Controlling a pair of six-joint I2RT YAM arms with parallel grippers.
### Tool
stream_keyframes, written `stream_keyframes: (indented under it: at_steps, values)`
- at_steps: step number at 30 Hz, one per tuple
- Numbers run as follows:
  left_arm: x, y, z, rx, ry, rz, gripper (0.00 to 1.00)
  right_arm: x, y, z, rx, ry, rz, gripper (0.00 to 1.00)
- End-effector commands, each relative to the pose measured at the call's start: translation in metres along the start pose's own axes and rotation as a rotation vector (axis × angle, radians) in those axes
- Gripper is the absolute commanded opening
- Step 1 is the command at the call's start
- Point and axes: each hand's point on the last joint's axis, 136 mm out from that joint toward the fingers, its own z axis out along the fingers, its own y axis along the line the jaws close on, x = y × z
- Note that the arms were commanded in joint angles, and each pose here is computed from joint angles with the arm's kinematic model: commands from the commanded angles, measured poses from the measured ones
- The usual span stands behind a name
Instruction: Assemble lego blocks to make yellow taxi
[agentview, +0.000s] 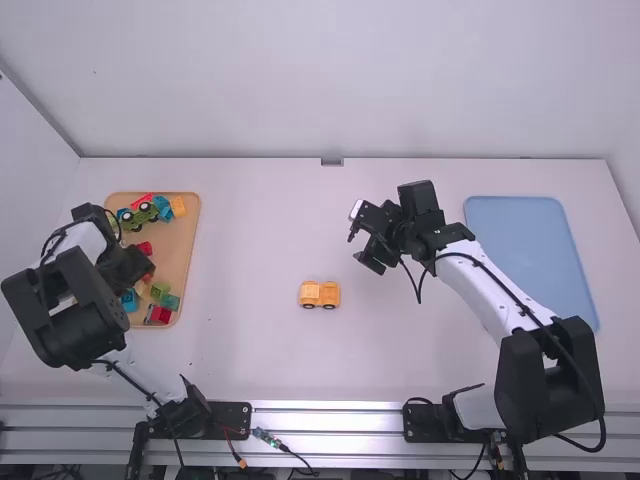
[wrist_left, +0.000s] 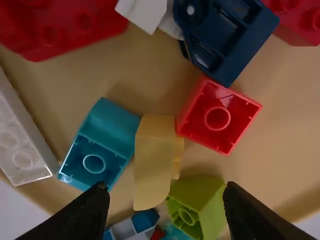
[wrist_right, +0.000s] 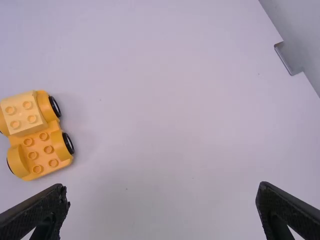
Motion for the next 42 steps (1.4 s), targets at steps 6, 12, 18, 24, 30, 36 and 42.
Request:
stream_keyframes:
  at_steps: [6, 12, 18, 24, 30, 36, 42]
  values:
    - [0.004, 0.005, 0.004, -0.009, -0.024, -0.026, 0.57, -0.012, -0.006, -0.008, 0.018, -0.03, -0.009, 0.99]
    - [0.007, -0.013, 0.01, 0.098, -0.023, 0.036, 0.53, -0.012, -0.006, -0.008, 0.018, -0.03, -0.009, 0.99]
    - [0.007, -0.011, 0.011, 0.086, -0.029, 0.032, 0.5, -0.011, -0.006, -0.008, 0.016, -0.028, -0.008, 0.99]
    - [0.006, -0.011, 0.013, 0.089, -0.034, 0.031, 0.46, -0.011, -0.006, -0.008, 0.016, -0.027, -0.007, 0.99]
    - [0.008, -0.001, 0.02, 0.036, -0.047, -0.031, 0.47, -0.01, -0.005, -0.008, 0.011, -0.023, -0.005, 0.99]
    - [0.01, -0.002, 0.025, 0.043, -0.054, -0.027, 0.49, -0.01, -0.005, -0.008, 0.011, -0.023, -0.005, 0.99]
    - [0.005, 0.0, 0.026, 0.046, -0.076, -0.022, 0.49, -0.01, -0.004, -0.008, 0.011, -0.022, -0.005, 0.99]
